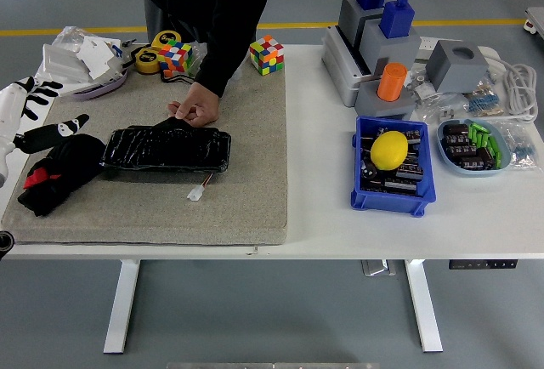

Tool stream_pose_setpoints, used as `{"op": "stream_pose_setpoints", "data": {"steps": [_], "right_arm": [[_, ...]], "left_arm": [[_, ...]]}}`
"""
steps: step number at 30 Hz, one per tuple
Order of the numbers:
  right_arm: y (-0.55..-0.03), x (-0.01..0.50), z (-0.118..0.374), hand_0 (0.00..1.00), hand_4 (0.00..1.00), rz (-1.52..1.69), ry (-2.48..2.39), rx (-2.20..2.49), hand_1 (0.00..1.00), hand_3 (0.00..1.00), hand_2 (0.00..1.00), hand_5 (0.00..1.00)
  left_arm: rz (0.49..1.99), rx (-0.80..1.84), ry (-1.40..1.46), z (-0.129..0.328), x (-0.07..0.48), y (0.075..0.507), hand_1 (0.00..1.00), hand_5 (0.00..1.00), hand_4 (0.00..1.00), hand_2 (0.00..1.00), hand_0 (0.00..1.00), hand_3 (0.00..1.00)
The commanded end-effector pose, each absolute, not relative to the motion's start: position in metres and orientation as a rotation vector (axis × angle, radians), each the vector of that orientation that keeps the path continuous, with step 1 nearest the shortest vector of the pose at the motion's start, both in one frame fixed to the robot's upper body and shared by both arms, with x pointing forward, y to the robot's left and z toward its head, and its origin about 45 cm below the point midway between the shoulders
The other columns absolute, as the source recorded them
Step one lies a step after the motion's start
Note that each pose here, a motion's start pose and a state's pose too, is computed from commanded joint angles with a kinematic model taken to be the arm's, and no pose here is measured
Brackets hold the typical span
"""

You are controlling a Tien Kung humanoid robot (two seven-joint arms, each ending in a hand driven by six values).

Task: Pick the rag up,wipe the panel,place it on the desk

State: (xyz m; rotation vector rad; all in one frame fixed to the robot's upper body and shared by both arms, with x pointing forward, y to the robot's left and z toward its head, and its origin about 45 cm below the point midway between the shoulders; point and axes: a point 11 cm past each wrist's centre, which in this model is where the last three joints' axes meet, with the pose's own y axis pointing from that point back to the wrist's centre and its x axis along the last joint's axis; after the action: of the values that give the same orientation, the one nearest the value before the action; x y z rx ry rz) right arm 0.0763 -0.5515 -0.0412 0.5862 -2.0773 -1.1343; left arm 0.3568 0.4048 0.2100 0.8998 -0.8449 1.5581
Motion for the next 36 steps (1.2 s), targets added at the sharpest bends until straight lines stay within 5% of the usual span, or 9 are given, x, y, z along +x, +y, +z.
{"op": "stream_pose_setpoints", "data": {"steps": [36], "right_arm": [[-0.549, 0.079, -0.042, 0.747, 0.973, -1.124, -2.064, 0.617, 0.688, 0.607, 0.699, 0.577]], "left_arm": [[1.531, 1.101, -0.797, 0.155, 0.357, 0.435, 0.615, 0.397, 0.947, 0.711, 0.387, 0.697]]}}
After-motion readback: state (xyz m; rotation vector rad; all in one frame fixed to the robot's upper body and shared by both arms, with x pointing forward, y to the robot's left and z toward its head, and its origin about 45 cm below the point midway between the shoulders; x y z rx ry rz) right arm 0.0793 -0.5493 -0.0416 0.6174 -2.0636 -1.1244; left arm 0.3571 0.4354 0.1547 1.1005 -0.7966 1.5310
